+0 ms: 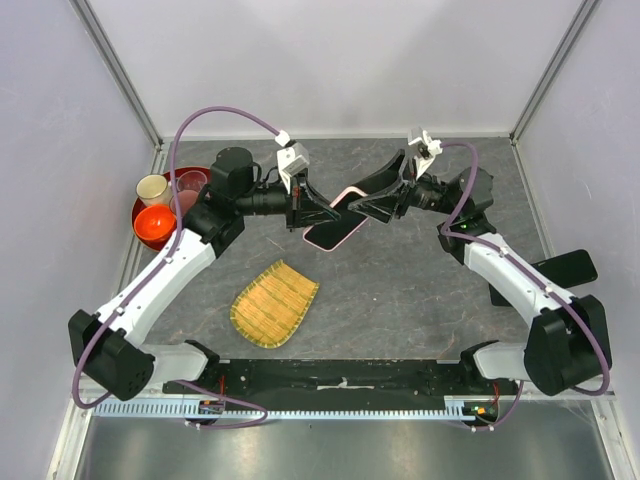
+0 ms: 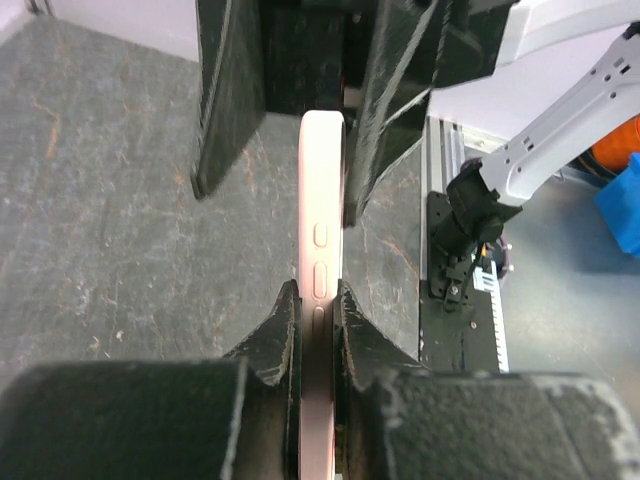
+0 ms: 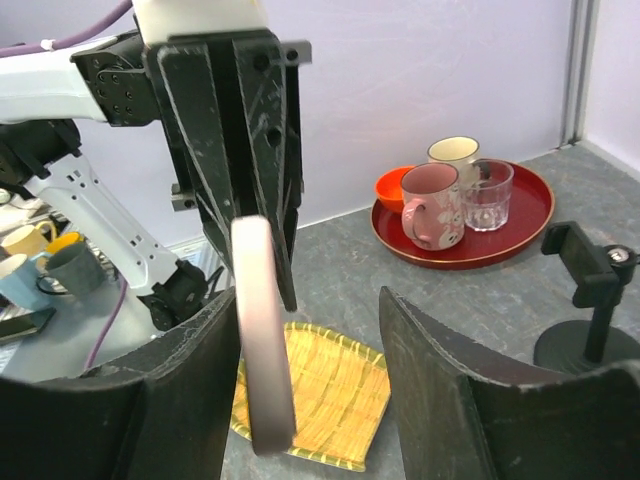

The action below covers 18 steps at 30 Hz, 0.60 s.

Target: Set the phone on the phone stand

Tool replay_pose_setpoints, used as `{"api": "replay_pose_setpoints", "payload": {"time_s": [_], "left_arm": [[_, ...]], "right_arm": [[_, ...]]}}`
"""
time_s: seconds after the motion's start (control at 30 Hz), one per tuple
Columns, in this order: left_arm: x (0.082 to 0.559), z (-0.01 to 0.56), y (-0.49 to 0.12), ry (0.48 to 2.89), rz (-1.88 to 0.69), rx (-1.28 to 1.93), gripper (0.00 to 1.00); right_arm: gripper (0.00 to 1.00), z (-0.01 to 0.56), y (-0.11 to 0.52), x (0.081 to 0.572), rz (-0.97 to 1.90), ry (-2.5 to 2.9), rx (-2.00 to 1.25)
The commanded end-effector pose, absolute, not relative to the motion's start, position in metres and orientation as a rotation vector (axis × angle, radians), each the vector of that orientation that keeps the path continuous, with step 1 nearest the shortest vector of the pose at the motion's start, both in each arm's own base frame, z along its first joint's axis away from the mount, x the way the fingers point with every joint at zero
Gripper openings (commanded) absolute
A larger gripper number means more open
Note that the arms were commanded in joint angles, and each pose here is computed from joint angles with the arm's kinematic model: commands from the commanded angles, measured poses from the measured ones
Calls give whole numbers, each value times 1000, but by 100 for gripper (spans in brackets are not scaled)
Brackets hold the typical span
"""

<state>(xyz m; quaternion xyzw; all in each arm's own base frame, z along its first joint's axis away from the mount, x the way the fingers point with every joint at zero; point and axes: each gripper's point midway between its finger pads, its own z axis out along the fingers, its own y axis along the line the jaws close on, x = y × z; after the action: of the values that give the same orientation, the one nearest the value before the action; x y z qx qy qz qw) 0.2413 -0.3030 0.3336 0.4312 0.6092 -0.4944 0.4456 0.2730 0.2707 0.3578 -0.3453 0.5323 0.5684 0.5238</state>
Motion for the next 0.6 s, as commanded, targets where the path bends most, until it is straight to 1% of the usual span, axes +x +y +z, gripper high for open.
{"api": "replay_pose_setpoints", "payload": {"time_s": [0.0,0.13,0.27,0.57], "left_arm": [[238,382,-299,1333,-1200,1046,2],[238,382,-299,1331,-1204,1044,2],[237,382,-299,1331,-1213,1047,2],[237,381,-301,1328,-1232,1043,2]], "right_arm": [[60,365,272,263,1411,1197,-885],[52,362,272,260,1427,1187,-903],[47,370,272,254,1463,1149,-898],[47,369,272,247,1497,1116,-927]]}}
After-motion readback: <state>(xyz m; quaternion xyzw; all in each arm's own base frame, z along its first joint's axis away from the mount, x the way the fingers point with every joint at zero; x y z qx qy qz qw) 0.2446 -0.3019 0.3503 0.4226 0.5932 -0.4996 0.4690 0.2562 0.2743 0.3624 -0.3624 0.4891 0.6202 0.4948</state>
